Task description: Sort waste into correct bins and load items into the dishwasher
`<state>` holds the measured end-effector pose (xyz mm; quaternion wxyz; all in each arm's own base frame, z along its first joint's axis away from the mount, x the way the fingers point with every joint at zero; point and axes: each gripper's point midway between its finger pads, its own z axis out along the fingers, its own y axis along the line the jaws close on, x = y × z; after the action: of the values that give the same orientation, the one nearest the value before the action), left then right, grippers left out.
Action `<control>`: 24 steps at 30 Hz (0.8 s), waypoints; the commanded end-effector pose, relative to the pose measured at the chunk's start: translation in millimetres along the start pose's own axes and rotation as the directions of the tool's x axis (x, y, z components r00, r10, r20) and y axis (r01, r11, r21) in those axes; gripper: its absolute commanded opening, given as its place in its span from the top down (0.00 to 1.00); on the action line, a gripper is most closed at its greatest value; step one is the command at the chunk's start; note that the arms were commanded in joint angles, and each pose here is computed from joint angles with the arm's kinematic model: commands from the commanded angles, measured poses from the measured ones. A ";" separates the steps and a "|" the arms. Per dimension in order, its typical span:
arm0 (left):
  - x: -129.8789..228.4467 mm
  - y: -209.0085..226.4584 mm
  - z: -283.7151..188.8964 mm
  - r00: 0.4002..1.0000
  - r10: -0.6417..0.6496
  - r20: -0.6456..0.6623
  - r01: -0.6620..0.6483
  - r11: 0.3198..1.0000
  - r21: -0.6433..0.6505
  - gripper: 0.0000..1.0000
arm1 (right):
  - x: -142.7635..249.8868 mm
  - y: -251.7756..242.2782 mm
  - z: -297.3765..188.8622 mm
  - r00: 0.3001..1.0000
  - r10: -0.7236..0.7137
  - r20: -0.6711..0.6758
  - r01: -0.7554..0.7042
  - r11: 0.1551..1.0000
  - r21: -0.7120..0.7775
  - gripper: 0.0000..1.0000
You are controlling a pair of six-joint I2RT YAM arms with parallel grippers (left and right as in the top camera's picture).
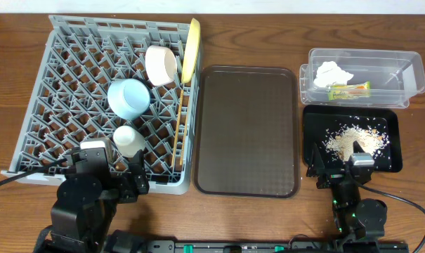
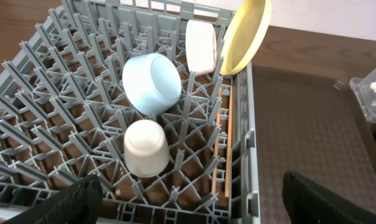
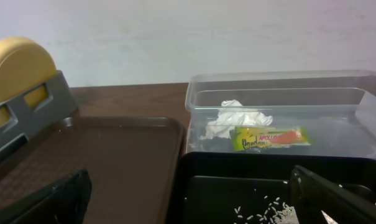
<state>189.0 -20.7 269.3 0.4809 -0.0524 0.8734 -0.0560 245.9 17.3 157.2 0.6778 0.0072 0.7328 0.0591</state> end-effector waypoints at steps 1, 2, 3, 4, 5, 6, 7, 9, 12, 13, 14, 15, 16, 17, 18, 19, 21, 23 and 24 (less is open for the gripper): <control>0.0 2.5 -0.1 1.000 0.005 0.005 -0.005 1.000 -0.012 0.07 | 0.5 2.6 -0.2 1.000 0.008 0.000 -0.008 1.000 -0.013 0.01; 0.0 2.5 -0.1 1.000 0.005 0.005 -0.005 1.000 -0.012 0.07 | 0.4 2.6 -0.2 1.000 0.008 0.000 -0.008 1.000 -0.013 0.01; 0.0 2.5 -0.1 1.000 0.005 0.005 -0.005 1.000 -0.012 0.07 | 0.5 2.6 -0.2 1.000 0.008 0.000 -0.008 1.000 -0.013 0.01; 0.0 2.5 -0.1 1.000 0.005 0.005 -0.005 1.000 -0.012 0.07 | 0.5 2.6 -0.2 1.000 0.008 0.000 -0.008 1.000 -0.013 0.01; 0.0 2.5 -0.1 1.000 0.005 0.005 -0.005 1.000 -0.012 0.07 | 0.5 2.6 -0.2 1.000 0.008 0.000 -0.008 1.000 -0.013 0.01; 0.0 2.5 -0.1 1.000 0.005 0.005 -0.005 1.000 -0.012 0.07 | 0.5 2.6 -0.2 1.000 0.008 0.000 -0.008 1.000 -0.013 0.01; 0.0 2.5 -0.1 1.000 0.005 0.005 -0.005 1.000 -0.012 0.07 | 0.4 2.6 -0.2 1.000 0.008 0.000 -0.008 1.000 -0.013 0.01; 0.0 2.5 -0.1 1.000 0.005 0.005 -0.005 1.000 -0.012 0.07 | 0.4 2.6 -0.2 1.000 0.008 0.000 -0.008 1.000 -0.013 0.01; 0.0 2.5 -0.1 1.000 0.005 0.005 -0.005 1.000 -0.012 0.07 | 0.4 2.6 -0.2 1.000 0.008 0.000 -0.008 1.000 -0.013 0.01; 0.0 2.5 -0.1 1.000 0.005 0.005 -0.005 1.000 -0.012 0.07 | 0.5 2.6 -0.2 1.000 0.008 0.000 -0.008 1.000 -0.013 0.01; 0.0 2.5 -0.1 1.000 0.005 0.005 -0.005 1.000 -0.012 0.07 | 0.5 2.6 -0.2 1.000 0.008 0.000 -0.008 1.000 -0.013 0.01; 0.0 2.5 -0.1 1.000 0.005 0.005 -0.005 1.000 -0.012 0.07 | 0.5 2.6 -0.2 1.000 0.008 0.000 -0.008 1.000 -0.013 0.01; 0.0 2.5 -0.1 1.000 0.005 0.005 -0.005 1.000 -0.012 0.07 | 0.5 2.6 -0.2 1.000 0.008 0.000 -0.008 1.000 -0.013 0.01; 0.0 2.5 -0.1 1.000 0.005 0.005 -0.005 1.000 -0.012 0.07 | 0.4 2.6 -0.2 1.000 0.008 0.000 -0.008 1.000 -0.013 0.01; 0.5 2.6 0.0 1.000 0.005 0.003 -0.005 1.000 -0.012 0.07 | 0.5 2.6 -0.2 1.000 0.008 0.000 -0.008 1.000 -0.013 0.01; 1.7 3.6 -0.2 1.000 0.008 -0.001 -0.008 1.000 -0.016 0.07 | 0.5 2.6 -0.2 1.000 0.008 0.000 -0.008 1.000 -0.013 0.01; 4.6 8.0 -1.4 1.000 0.016 -0.003 -0.016 0.999 -0.032 0.07 | 0.5 2.6 -0.2 1.000 0.008 0.000 -0.008 1.000 -0.013 0.01; 10.4 12.5 1.1 1.000 0.001 0.004 -0.001 0.999 -0.043 0.07 | 0.5 2.6 -0.2 1.000 0.008 0.000 -0.008 1.000 -0.013 0.01; 14.2 14.8 4.1 1.000 -0.007 0.011 0.007 0.999 -0.047 0.07 | 0.4 2.6 -0.2 1.000 0.008 0.000 -0.008 1.000 -0.013 0.01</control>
<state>187.4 -14.7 265.0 0.4811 -0.0635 0.8731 -0.0482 245.9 17.3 157.3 0.6780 0.0070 0.7327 0.0591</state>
